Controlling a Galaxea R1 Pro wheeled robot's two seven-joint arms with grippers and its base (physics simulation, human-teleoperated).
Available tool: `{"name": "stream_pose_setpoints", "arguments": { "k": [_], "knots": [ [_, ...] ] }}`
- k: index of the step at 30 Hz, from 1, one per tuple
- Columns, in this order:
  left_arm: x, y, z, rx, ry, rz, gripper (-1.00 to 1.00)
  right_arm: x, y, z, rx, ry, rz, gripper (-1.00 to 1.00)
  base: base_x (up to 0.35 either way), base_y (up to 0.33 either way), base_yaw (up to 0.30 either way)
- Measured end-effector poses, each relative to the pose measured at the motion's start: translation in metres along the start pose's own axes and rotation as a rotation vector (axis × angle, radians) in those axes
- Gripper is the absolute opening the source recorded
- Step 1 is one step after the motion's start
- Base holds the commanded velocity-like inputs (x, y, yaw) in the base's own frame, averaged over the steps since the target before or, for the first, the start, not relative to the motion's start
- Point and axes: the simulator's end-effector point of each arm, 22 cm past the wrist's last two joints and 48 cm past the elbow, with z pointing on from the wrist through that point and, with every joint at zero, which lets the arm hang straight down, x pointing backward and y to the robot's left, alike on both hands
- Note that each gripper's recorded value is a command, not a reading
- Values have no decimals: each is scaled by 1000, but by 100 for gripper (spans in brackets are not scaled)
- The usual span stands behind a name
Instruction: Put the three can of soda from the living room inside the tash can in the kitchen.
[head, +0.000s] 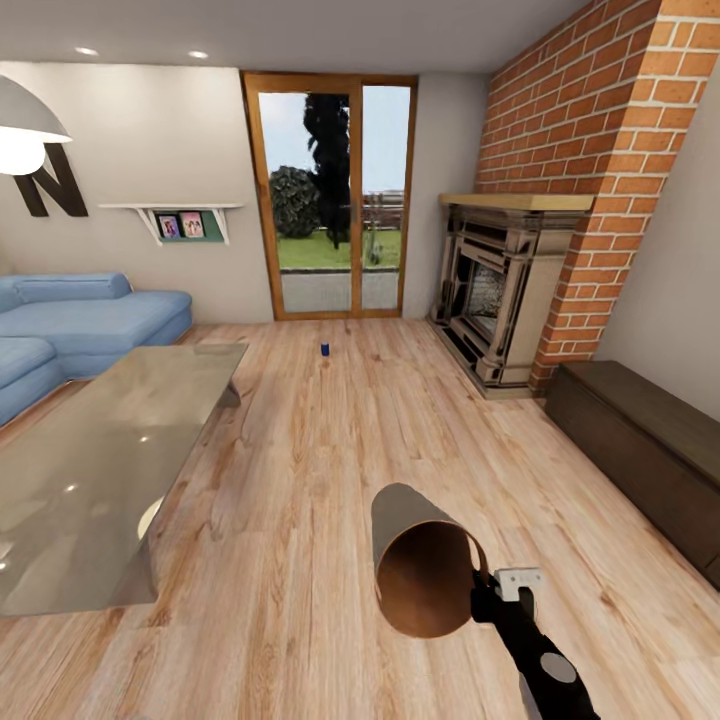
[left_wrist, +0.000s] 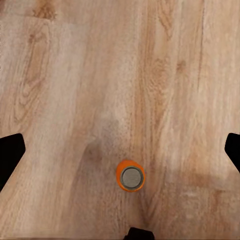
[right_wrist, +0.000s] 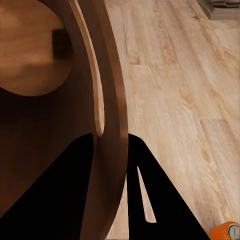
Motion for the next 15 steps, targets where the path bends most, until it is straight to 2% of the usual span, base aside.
{"name": "stream_pose_setpoints", "arguments": {
  "k": [2, 5, 7, 9, 12, 15],
  "knots": [
    [1, 1, 0, -3, 2, 0, 100, -24, 8, 1, -7, -6, 21, -100, 0, 0, 0],
    [2, 2, 0, -5, 5, 1, 100, -35, 18, 8, -16, 18, 36, -100, 0, 0, 0],
    [2, 2, 0, -5, 5, 1, 100, -51, 18, 12, -14, 3, 37, -100, 0, 0, 0],
    [0, 2, 0, -6, -5, 5, 100, -79, 22, 24, -22, 9, 47, -100, 0, 0, 0],
    [0, 2, 0, -5, -9, 7, 100, -123, 20, 29, -19, -40, 49, -100, 0, 0, 0],
    [7, 4, 0, -9, 4, 7, 100, -129, 21, 36, -22, -27, 49, -100, 0, 0, 0]
  ]
}}
